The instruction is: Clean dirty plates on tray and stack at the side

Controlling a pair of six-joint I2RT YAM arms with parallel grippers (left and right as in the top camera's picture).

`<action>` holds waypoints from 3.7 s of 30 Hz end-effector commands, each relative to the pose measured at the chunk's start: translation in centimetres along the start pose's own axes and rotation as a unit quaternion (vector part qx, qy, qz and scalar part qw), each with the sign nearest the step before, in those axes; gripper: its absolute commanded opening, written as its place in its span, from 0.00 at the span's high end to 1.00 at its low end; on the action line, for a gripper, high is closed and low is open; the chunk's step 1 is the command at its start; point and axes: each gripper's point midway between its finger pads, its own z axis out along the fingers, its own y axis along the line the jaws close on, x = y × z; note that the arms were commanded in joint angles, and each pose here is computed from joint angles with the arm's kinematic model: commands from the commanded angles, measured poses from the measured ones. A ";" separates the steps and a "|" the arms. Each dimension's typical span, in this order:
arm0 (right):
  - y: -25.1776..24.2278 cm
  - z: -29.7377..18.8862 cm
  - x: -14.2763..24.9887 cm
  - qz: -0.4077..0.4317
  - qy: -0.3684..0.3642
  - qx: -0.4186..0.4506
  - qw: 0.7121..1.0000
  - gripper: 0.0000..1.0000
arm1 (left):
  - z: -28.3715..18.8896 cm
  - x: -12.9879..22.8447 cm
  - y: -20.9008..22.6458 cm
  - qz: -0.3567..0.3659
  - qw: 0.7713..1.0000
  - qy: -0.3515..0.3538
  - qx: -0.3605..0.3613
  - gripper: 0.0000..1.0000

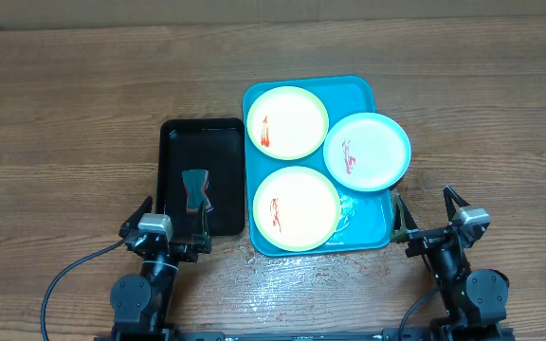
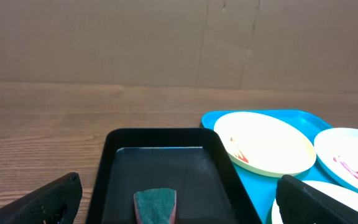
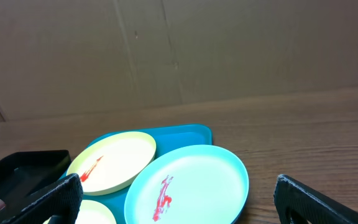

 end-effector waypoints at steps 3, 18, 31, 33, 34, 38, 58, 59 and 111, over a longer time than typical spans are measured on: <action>-1.4 0.0 0.1 -0.002 -0.006 0.040 0.999 0.00 | 0.0 0.1 0.3 -0.005 1.000 0.000 -0.007 0.00; -1.4 0.0 0.1 -0.002 -0.006 0.040 0.999 0.00 | 0.0 0.1 0.3 -0.005 1.000 0.000 -0.007 0.00; -1.4 0.0 0.1 -0.002 -0.006 0.040 0.999 0.00 | 0.0 0.1 0.3 -0.005 1.000 0.000 -0.007 0.00; -1.4 0.0 0.1 -0.002 -0.006 0.040 0.999 0.00 | 0.0 0.1 0.3 -0.005 1.000 0.000 -0.007 0.00; -1.4 0.0 0.1 -0.002 -0.006 0.040 0.999 0.00 | 0.0 0.1 0.3 -0.005 1.000 0.000 -0.007 0.00; -1.4 0.0 0.1 -0.002 -0.006 0.040 0.999 0.00 | 0.0 0.1 0.3 -0.005 1.000 0.000 -0.007 0.00; -1.4 0.0 0.0 -0.002 -0.007 0.040 0.999 0.00 | -0.1 0.1 1.5 0.036 0.998 0.001 -0.042 0.00; -1.4 0.0 0.0 -0.002 -0.007 0.040 0.999 0.00 | -0.1 0.1 1.5 0.036 0.998 0.001 -0.042 0.00; 9.1 6.3 3.9 0.089 0.588 -0.075 0.800 0.05 | 3.4 -9.1 -5.7 -0.160 0.889 0.423 0.071 0.00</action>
